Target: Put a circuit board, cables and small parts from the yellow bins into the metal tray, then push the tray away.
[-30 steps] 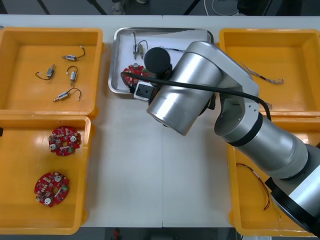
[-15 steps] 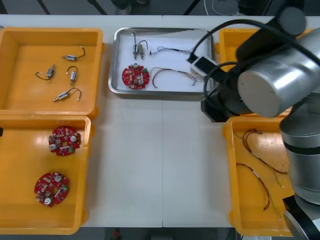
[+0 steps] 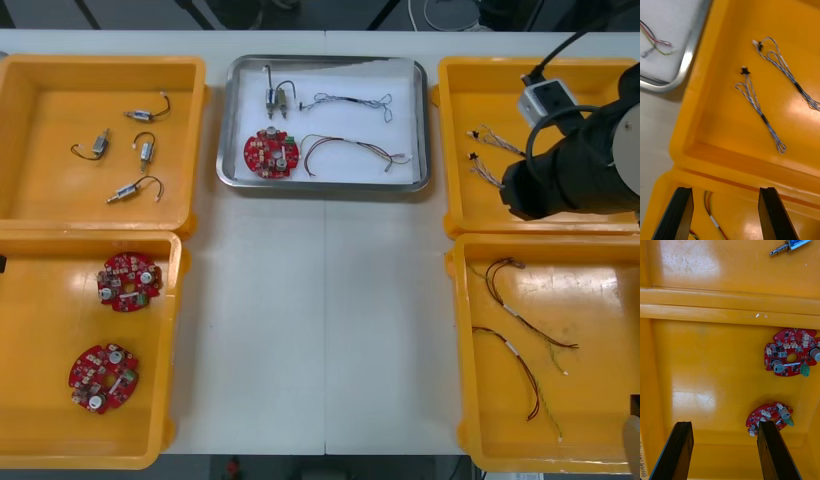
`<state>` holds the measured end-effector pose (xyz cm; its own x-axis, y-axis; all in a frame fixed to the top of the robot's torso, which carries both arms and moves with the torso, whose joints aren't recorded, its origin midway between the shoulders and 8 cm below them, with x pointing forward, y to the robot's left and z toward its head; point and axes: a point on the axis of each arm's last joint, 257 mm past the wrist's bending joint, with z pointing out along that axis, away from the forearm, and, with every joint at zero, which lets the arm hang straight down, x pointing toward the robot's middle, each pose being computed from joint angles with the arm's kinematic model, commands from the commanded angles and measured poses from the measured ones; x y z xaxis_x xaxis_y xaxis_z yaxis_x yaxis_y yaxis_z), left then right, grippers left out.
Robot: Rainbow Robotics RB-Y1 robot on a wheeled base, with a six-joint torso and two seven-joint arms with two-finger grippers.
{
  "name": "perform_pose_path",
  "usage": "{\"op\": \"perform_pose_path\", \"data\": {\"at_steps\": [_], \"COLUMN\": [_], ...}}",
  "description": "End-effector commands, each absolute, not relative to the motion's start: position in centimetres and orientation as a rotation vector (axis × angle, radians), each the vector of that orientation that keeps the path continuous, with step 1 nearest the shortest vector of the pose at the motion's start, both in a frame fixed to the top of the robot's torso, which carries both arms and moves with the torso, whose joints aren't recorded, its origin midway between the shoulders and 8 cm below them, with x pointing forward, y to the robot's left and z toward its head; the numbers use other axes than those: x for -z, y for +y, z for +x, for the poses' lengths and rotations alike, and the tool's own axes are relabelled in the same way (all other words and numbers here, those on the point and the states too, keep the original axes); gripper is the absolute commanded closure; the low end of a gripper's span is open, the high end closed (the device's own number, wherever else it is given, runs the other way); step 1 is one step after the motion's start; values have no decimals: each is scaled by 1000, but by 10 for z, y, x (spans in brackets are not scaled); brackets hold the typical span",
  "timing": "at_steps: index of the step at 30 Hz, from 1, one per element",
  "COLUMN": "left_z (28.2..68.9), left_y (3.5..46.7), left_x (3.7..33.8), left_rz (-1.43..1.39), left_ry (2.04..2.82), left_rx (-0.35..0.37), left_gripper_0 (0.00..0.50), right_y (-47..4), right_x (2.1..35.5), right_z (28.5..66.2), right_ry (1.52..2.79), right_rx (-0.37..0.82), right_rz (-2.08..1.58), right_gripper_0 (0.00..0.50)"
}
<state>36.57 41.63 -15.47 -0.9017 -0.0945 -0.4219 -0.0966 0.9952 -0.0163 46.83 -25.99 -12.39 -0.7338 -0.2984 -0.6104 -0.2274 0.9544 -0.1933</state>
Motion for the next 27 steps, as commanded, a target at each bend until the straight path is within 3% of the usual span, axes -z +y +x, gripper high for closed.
{"op": "perform_pose_path", "data": {"at_steps": [1, 15, 27], "left_z": [363, 363, 363], "left_y": [411, 411, 411], "left_x": [160, 160, 160], "left_rz": [-32, -32, -32], "left_ry": [2706, 2706, 2706], "left_rx": [-31, -31, -31], "left_gripper_0": [0, 0, 0], "right_y": [-316, -373, -356], "right_x": [122, 154, 172], "right_z": [453, 412, 368], "right_ry": [2439, 2528, 2545], "right_rx": [200, 127, 24], "right_rz": [-235, -36, 77], "right_gripper_0": [0, 0, 0]}}
